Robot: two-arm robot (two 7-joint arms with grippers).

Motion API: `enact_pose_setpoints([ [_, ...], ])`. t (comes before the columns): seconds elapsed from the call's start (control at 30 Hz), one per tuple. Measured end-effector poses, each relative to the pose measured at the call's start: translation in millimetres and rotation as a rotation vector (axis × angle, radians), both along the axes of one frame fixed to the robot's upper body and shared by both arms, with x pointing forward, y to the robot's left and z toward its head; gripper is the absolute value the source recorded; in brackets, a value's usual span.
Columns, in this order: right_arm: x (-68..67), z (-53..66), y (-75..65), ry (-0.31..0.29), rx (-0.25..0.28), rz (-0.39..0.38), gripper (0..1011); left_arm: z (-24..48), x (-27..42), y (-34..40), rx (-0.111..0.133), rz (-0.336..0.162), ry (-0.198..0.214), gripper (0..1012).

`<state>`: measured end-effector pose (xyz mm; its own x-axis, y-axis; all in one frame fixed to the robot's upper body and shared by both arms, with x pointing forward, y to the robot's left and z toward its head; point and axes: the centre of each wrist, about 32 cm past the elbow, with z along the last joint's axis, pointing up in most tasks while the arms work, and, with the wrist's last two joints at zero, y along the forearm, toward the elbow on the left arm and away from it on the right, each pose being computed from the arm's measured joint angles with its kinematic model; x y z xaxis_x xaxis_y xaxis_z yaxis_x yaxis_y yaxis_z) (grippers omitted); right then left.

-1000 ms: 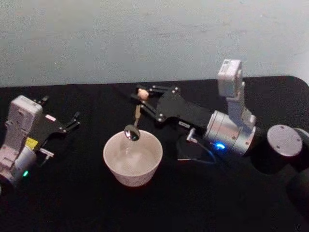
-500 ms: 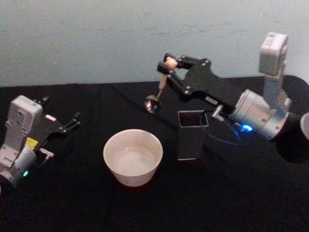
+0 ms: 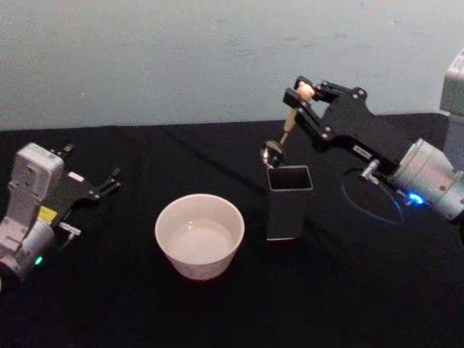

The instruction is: Pick up the stirring spoon with one hand, stir inside the cup, then place it back in its original position.

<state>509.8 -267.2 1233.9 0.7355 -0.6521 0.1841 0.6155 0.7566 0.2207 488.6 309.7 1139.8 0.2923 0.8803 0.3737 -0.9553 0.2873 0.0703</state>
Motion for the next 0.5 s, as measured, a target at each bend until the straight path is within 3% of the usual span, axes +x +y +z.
enact_pose_setpoints([
  [0.5, -0.5, -14.7, -8.3, 0.063, -0.033, -0.068, 214, 0.0, 0.0, 0.0, 0.0, 0.0, 0.0, 1001],
])
